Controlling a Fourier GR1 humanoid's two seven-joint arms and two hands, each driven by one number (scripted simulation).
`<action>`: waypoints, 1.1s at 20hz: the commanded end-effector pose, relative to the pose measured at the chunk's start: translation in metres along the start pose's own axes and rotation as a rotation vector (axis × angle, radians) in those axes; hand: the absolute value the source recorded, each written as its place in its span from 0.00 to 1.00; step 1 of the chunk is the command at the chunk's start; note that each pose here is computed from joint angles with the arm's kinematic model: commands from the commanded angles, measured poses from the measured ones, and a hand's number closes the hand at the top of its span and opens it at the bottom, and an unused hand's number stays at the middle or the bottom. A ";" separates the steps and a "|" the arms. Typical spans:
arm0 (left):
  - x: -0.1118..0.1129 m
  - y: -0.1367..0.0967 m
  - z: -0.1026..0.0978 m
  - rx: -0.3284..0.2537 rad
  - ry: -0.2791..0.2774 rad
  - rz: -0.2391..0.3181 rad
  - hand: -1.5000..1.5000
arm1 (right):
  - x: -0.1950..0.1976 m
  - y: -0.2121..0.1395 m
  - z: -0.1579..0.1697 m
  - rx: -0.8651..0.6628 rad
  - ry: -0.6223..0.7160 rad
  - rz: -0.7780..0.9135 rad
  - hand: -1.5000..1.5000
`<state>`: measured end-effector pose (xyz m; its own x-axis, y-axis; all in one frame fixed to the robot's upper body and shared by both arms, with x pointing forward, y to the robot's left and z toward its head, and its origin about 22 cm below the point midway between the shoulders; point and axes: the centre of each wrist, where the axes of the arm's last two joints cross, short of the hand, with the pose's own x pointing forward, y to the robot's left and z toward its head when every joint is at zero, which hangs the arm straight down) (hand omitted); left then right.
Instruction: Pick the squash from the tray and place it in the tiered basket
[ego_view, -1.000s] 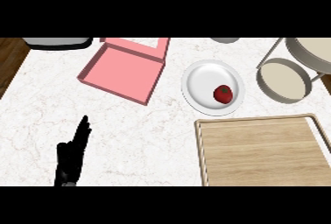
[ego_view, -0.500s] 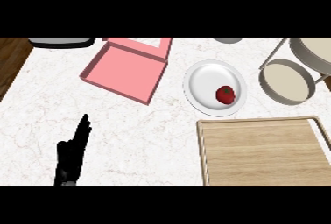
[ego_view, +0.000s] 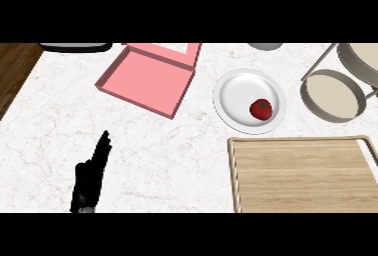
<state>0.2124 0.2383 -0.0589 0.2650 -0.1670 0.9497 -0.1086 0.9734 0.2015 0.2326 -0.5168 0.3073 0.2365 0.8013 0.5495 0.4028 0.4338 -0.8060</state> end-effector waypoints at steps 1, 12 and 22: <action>0.001 0.007 0.013 0.010 0.001 -0.002 0.50 | 0.009 0.019 -0.024 -0.001 0.034 -0.004 1.00; 0.006 0.007 -0.012 -0.016 0.004 0.006 0.50 | 0.031 0.081 -0.074 0.111 -0.024 0.046 1.00; 0.008 0.014 -0.006 -0.013 -0.014 0.017 0.50 | 0.013 0.151 -0.089 0.127 0.040 0.066 1.00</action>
<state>0.2187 0.2427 -0.0539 0.2606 -0.1616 0.9518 -0.1053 0.9753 0.1944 0.3691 -0.4716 0.2367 0.2651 0.8215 0.5049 0.2803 0.4353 -0.8555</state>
